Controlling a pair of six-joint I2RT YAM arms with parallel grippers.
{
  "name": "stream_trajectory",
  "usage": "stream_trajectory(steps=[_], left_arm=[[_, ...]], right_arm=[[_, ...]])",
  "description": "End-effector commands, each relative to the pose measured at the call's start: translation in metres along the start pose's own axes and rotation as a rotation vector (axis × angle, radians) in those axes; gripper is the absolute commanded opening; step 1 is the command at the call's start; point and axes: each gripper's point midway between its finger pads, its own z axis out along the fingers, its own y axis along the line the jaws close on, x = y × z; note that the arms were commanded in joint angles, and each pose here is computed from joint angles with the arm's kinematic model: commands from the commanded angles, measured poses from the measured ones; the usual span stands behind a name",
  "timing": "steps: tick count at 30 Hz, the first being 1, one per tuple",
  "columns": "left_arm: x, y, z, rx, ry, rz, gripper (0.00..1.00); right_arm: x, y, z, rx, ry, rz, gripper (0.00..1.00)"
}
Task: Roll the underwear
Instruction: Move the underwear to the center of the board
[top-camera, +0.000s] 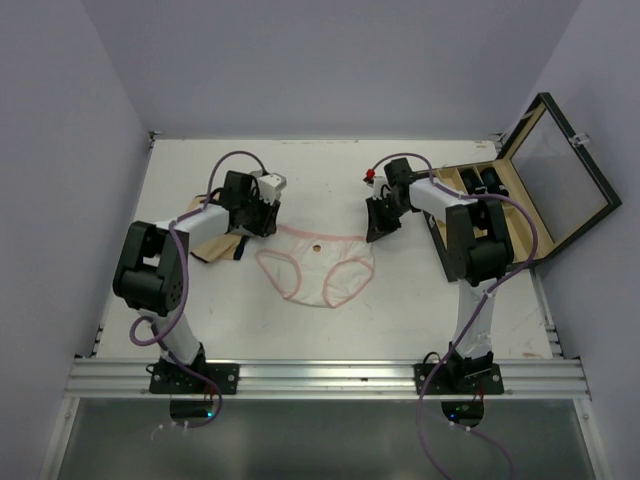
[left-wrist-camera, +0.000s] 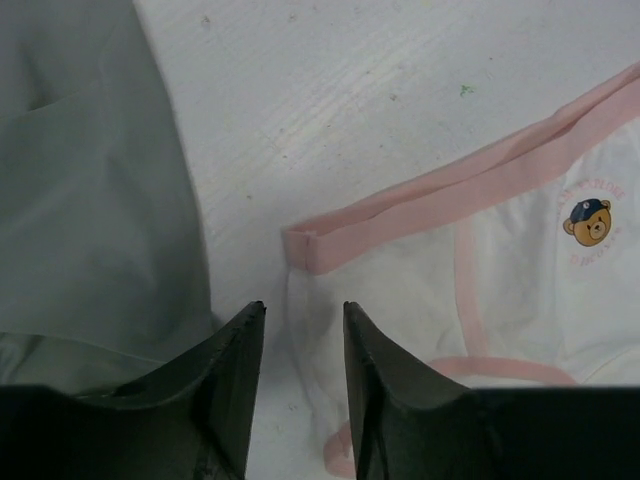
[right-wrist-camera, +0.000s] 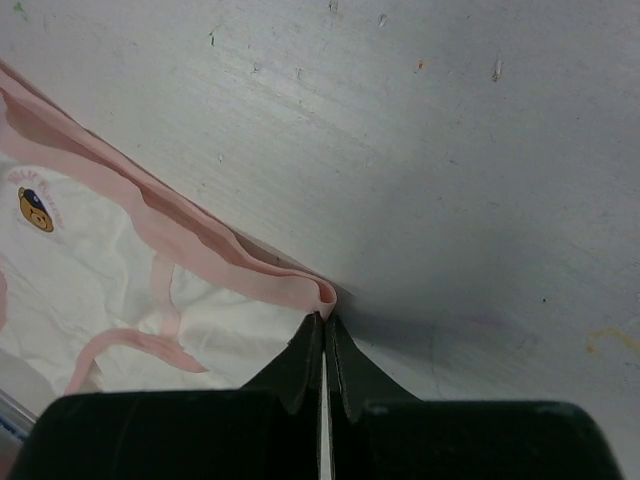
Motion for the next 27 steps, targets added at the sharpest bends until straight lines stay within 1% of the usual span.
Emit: stream_trajectory(steps=[1, 2, 3, 4, 5, 6, 8, 9, 10, 13, 14, 15, 17, 19, 22, 25, 27], left_arm=[[-0.029, -0.014, -0.003, 0.095, -0.098, 0.01, 0.42], [-0.033, -0.016, -0.01, 0.097, -0.119, 0.017, 0.49], [-0.036, -0.019, -0.014, 0.105, -0.136, 0.025, 0.53], [-0.04, -0.02, -0.018, 0.106, -0.153, 0.034, 0.54], [-0.046, -0.022, -0.027, 0.107, -0.181, 0.05, 0.54], [-0.043, -0.027, -0.03, 0.126, -0.184, 0.057, 0.53], [-0.045, -0.032, -0.036, 0.134, -0.197, 0.063, 0.51], [-0.043, -0.037, -0.037, 0.16, -0.195, 0.069, 0.49], [-0.039, -0.04, -0.037, 0.176, -0.175, 0.068, 0.45], [-0.026, -0.057, -0.032, 0.248, -0.135, 0.097, 0.38], [-0.021, -0.062, -0.028, 0.269, -0.119, 0.108, 0.36], [-0.017, -0.066, -0.026, 0.289, -0.109, 0.109, 0.36], [-0.005, -0.068, -0.017, 0.299, -0.07, 0.101, 0.36], [0.006, -0.066, -0.008, 0.296, -0.026, 0.077, 0.36], [0.016, -0.061, 0.002, 0.277, 0.019, 0.053, 0.36], [0.027, -0.056, 0.014, 0.264, 0.066, 0.034, 0.36], [0.027, -0.052, 0.019, 0.245, 0.075, 0.025, 0.36]], right_arm=[[-0.007, -0.009, -0.014, 0.057, -0.03, -0.043, 0.0], [-0.008, -0.011, -0.016, 0.065, -0.029, -0.07, 0.0], [-0.008, -0.011, -0.019, 0.07, -0.027, -0.079, 0.0], [-0.012, -0.014, -0.022, 0.093, -0.036, -0.088, 0.05], [-0.014, -0.014, -0.024, 0.102, -0.039, -0.095, 0.09], [-0.017, -0.014, -0.03, 0.113, -0.049, -0.111, 0.12], [-0.021, -0.018, -0.04, 0.157, -0.066, -0.121, 0.26], [-0.024, -0.018, -0.045, 0.167, -0.079, -0.129, 0.3], [-0.03, -0.014, -0.057, 0.175, -0.113, -0.142, 0.34], [-0.036, 0.0, -0.077, 0.15, -0.167, -0.149, 0.34], [-0.034, 0.007, -0.08, 0.119, -0.167, -0.14, 0.33], [-0.028, 0.02, -0.078, 0.049, -0.158, -0.133, 0.3], [-0.017, 0.036, -0.073, -0.033, -0.128, -0.12, 0.28], [-0.003, 0.048, -0.057, -0.089, -0.067, -0.117, 0.23], [0.013, 0.052, -0.036, -0.125, -0.01, -0.108, 0.17], [0.025, 0.044, -0.014, -0.134, 0.045, -0.081, 0.14], [0.035, 0.033, 0.0, -0.112, 0.084, -0.063, 0.13]])
